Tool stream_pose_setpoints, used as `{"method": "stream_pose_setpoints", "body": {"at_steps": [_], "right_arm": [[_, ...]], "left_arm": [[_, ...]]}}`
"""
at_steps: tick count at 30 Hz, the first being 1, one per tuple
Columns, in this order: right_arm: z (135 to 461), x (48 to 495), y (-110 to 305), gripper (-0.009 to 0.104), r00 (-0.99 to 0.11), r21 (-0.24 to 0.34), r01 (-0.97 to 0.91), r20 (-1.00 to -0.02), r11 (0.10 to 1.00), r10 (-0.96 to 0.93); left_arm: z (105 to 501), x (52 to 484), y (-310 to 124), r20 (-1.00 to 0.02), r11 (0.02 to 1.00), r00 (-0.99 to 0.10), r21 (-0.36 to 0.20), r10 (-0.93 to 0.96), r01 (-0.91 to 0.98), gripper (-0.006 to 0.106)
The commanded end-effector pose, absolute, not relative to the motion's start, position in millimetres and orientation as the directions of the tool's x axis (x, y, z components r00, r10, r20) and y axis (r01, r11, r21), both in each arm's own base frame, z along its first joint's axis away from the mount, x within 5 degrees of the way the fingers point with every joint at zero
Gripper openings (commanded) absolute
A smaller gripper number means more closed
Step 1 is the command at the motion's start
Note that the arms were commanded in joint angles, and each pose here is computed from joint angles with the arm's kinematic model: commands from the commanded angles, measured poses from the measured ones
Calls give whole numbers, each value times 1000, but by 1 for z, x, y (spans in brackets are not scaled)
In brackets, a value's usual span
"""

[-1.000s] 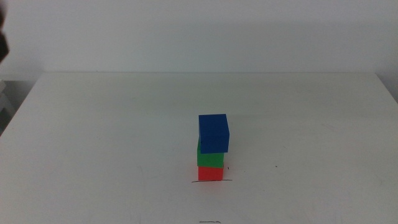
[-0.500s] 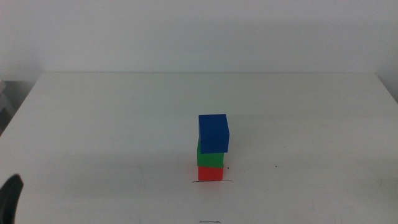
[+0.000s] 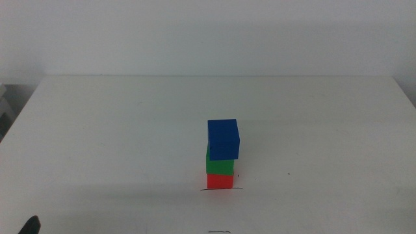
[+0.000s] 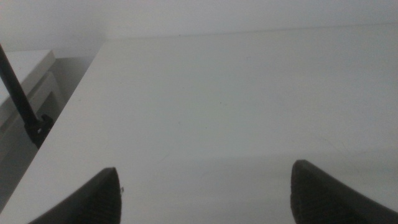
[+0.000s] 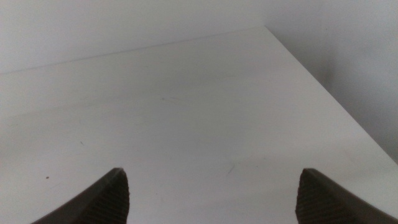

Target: Stack red cubes first, then green, then blue cubes in a specific spot.

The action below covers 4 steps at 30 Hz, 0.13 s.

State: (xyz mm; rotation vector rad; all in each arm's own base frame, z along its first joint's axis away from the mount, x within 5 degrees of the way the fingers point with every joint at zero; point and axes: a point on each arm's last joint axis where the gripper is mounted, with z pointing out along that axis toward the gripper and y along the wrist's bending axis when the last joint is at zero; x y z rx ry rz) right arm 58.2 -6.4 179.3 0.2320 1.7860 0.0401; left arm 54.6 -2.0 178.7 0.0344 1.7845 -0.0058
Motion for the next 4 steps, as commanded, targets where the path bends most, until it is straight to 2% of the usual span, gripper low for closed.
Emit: {"method": "stream_pose_setpoints", "body": {"at_steps": [1,4], "right_arm": [[189,60,-7,82,-138,141,123,-978,982,157],[189,60,-7,82,-139,141,123,-978,982,157]], "left_arm": [[187,54,-2,-993,1000,-116,-12,-10,18,93],[187,54,-2,-993,1000,-116,-12,-10,18,93]]}}
